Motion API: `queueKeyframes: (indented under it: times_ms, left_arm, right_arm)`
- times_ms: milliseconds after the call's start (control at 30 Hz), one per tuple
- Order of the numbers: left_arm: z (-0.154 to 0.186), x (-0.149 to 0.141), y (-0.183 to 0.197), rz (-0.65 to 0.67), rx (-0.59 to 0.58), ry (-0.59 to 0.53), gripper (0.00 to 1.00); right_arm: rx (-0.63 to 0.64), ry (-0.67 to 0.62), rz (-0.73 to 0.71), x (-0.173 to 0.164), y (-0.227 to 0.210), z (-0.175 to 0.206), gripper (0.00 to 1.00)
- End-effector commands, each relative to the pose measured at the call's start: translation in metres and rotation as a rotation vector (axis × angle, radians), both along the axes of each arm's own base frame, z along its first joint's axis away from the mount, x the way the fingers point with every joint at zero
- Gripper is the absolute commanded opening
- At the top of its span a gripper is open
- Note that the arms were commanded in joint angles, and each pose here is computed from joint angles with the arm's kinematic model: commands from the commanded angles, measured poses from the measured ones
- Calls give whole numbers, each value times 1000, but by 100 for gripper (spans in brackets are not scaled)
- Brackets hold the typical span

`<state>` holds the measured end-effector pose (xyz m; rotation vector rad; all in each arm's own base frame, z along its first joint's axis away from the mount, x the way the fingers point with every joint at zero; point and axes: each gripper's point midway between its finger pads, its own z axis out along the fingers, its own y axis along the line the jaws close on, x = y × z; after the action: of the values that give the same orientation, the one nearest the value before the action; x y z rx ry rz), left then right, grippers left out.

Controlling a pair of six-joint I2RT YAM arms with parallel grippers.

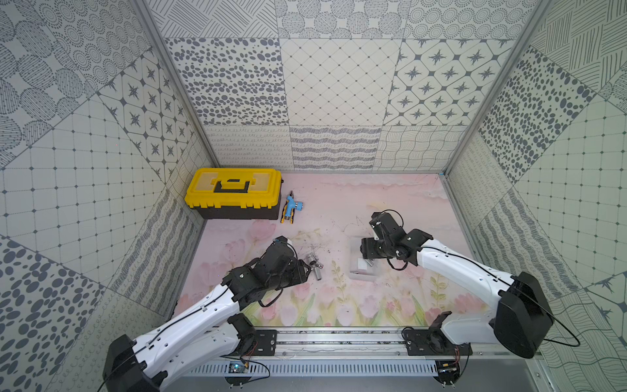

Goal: Put the socket on the desktop into the storage box
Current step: Adjust the storage box at the center of the board, then pick up the socket head at the center of the board.

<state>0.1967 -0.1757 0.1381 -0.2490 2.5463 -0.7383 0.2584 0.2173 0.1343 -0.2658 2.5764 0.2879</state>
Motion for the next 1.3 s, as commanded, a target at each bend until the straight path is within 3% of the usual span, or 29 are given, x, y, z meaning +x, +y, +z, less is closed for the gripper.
queueKeyframes:
  times_ms: [0, 233, 400, 767, 1267]
  left_arm:
    - [-14, 1, 31, 105, 118, 36, 56]
    - [-26, -2, 58, 209, 125, 104, 56]
    - [-28, -5, 60, 210, 121, 112, 55]
    - [-35, -4, 56, 202, 96, 120, 54]
    - [-49, 2, 44, 192, 63, 150, 50]
  right_arm:
    - [-48, -92, 8, -15, 17, 20, 68]
    - [-25, -33, 154, -51, 106, -16, 63]
    - [-19, 18, 157, -51, 132, -42, 62]
    - [-78, 56, 126, -25, 133, -70, 50]
    - [-106, 49, 162, -16, 145, -78, 46]
